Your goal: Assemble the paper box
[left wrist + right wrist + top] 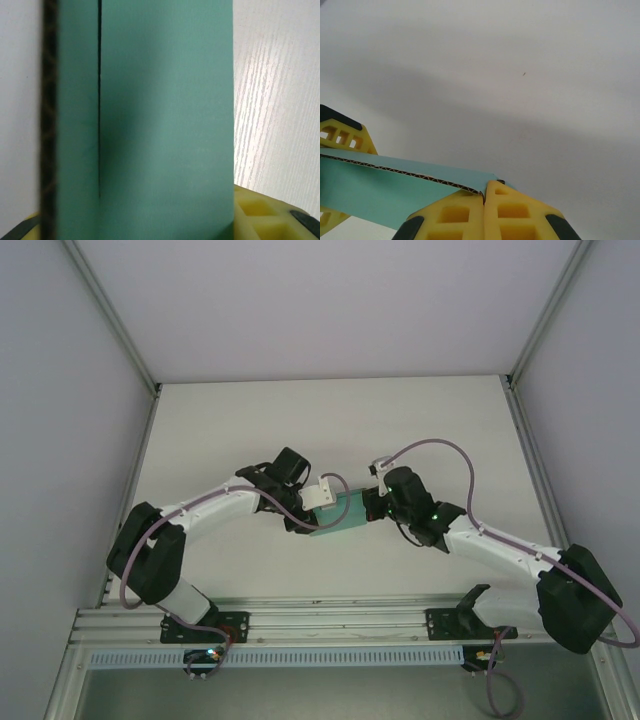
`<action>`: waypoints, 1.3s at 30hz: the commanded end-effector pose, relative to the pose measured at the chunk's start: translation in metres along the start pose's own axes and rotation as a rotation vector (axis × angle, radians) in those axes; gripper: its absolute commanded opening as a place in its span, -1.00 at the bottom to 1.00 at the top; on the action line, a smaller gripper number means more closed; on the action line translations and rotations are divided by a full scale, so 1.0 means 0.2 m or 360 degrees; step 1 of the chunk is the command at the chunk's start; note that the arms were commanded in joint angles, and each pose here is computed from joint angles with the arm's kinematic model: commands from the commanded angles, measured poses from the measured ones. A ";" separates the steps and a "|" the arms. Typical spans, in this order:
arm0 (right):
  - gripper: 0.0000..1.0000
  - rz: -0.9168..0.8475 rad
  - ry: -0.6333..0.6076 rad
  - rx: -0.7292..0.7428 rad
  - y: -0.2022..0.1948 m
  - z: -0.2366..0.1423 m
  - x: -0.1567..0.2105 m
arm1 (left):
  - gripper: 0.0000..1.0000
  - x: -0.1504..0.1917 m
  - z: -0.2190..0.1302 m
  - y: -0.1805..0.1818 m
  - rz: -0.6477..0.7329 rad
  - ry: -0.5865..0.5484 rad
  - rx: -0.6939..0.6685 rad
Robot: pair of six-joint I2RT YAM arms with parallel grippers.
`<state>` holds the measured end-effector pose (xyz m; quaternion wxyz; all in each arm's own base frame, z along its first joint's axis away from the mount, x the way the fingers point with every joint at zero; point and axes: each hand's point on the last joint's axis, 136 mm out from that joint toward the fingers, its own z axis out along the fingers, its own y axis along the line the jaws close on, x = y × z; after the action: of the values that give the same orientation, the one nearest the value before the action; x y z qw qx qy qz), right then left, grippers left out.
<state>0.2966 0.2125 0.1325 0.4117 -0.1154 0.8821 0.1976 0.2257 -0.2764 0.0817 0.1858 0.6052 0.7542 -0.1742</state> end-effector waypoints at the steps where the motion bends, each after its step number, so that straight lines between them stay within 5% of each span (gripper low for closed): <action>1: -1.00 0.0055 0.0224 -0.0033 0.00 0.04 0.27 | -0.19 -0.03 0.02 0.04 0.0008 -0.0011 -0.0079; 5: -1.00 0.0004 0.0219 0.0036 -0.02 0.02 0.27 | 0.04 -0.05 0.00 0.04 0.0006 -0.0021 -0.0092; 10: -1.00 -0.0023 0.0231 0.0129 -0.05 0.03 0.29 | 0.99 -0.09 -0.05 0.01 0.0043 -0.0067 -0.0135; 17: -1.00 -0.0062 0.0222 0.0171 -0.03 0.04 0.29 | 1.00 -0.13 -0.17 0.06 -0.0055 -0.0135 -0.0432; 26: -1.00 -0.0082 0.0211 0.0228 0.03 0.04 0.24 | 1.00 -0.02 -0.43 0.19 -0.0553 -0.0212 -0.0861; 31: -1.00 -0.0088 0.0241 0.0310 0.06 0.04 0.23 | 1.00 0.04 -0.51 0.15 -0.0819 -0.0235 -0.0862; 39: -1.00 -0.0155 0.0253 0.0437 0.08 0.03 0.20 | 0.43 0.17 -0.50 0.06 -0.1074 -0.0253 -0.0796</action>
<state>0.2859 0.2474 0.1332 0.4101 -0.1082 0.8989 0.1100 0.2348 -0.2100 0.1604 0.3345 0.2876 0.8940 -0.0788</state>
